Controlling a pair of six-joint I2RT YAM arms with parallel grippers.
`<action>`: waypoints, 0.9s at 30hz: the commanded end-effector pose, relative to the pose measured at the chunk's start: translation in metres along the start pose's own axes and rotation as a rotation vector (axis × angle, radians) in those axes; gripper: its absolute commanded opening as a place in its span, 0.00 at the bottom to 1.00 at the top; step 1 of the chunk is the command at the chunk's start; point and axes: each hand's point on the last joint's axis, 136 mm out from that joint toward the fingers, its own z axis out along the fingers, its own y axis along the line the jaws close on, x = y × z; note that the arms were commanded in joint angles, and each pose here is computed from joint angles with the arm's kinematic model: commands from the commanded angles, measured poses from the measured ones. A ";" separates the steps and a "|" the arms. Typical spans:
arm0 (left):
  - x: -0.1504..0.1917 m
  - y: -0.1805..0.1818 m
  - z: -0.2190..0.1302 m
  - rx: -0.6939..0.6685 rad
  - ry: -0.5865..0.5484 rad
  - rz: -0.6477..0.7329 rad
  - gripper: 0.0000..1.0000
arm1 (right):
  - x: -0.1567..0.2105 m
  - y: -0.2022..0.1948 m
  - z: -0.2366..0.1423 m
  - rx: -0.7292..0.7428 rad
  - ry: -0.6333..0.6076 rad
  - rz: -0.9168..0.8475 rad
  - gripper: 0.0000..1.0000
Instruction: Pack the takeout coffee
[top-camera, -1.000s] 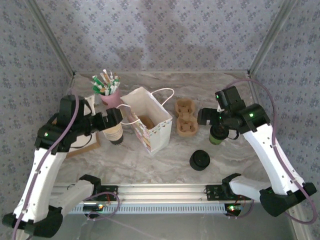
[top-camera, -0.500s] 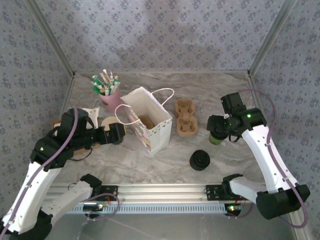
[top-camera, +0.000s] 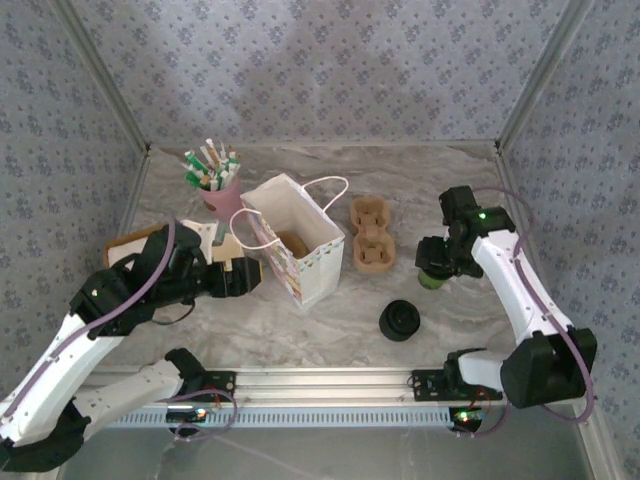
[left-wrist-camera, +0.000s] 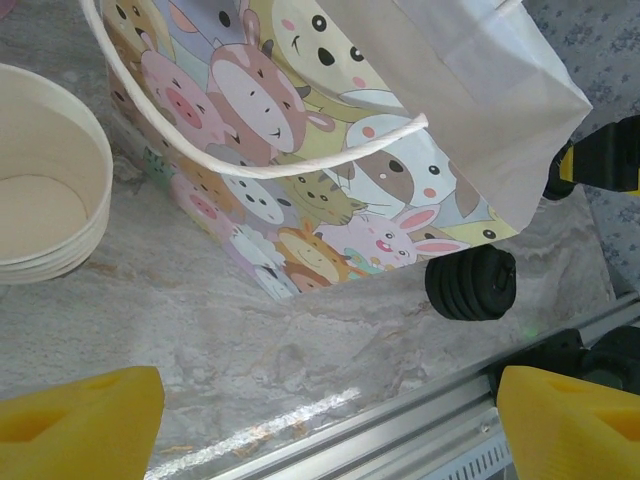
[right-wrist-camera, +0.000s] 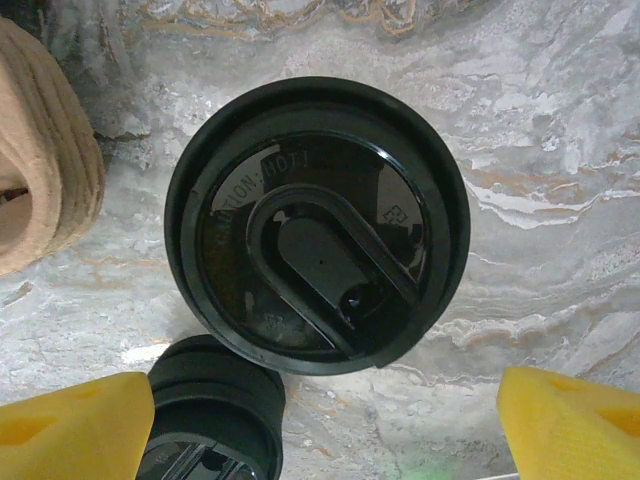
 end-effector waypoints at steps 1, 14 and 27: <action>0.001 0.005 -0.004 -0.021 -0.013 0.016 0.86 | -0.005 0.001 -0.005 0.004 0.019 -0.013 0.91; 0.000 0.002 0.006 -0.026 0.017 0.067 0.88 | -0.020 -0.003 -0.007 0.035 0.089 -0.026 0.89; -0.005 -0.005 0.010 -0.021 0.032 0.089 0.89 | -0.022 -0.001 0.004 0.002 0.142 -0.012 0.88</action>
